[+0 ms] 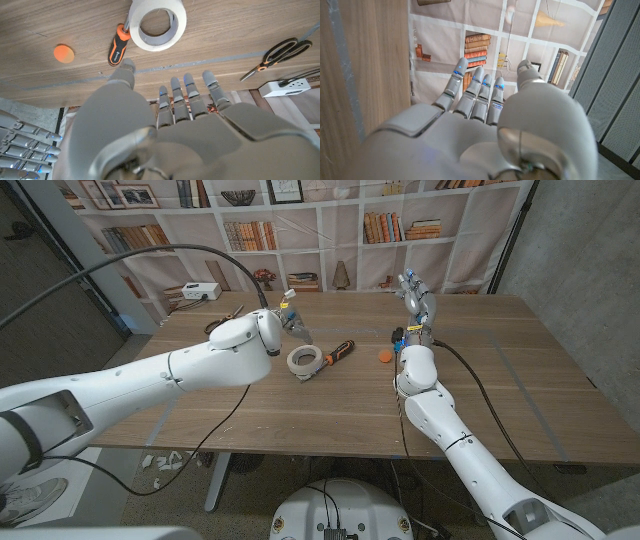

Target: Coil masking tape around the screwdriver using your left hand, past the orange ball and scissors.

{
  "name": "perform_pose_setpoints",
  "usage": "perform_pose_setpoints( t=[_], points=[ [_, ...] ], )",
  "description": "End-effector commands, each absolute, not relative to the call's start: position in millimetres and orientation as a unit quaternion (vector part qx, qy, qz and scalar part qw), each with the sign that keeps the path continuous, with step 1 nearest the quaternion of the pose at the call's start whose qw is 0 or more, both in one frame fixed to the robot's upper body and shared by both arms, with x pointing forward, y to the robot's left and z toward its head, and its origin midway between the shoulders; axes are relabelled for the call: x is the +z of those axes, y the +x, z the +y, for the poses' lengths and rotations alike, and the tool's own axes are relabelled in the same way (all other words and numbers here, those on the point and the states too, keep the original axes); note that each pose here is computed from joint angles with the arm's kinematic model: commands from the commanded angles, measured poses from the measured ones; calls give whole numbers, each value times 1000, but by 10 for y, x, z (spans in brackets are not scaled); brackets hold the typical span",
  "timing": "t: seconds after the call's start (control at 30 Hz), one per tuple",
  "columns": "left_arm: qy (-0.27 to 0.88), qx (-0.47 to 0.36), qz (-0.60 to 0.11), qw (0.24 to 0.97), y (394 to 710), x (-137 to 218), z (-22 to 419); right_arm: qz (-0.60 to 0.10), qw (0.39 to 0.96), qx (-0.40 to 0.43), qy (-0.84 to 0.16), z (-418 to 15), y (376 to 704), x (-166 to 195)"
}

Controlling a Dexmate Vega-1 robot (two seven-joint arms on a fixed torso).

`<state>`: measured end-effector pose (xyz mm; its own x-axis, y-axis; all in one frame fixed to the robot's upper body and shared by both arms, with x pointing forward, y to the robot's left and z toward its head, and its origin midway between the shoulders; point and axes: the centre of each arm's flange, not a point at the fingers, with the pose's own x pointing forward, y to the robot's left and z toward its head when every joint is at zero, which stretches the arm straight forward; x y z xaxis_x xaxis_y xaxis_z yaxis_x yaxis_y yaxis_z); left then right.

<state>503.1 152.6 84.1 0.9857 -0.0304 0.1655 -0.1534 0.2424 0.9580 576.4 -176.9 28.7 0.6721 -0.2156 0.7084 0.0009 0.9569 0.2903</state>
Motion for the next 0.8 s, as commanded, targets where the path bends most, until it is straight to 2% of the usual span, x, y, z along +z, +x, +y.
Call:
perform_pose_setpoints(
  t=[0.03,0.2,0.43,0.8],
  points=[
    [598,82,-135,786,4787,870,1697,-424,900,-22,96,-1819,5682,305],
    [479,114,-280,824,4639,805,1940,-446,892,15,71,-1875,5681,381],
    [324,61,-411,850,4586,729,2246,-447,890,76,43,-1945,5713,473],
    [181,-58,-456,870,4744,673,2513,-424,895,133,39,-2046,5885,439]
  ],
)
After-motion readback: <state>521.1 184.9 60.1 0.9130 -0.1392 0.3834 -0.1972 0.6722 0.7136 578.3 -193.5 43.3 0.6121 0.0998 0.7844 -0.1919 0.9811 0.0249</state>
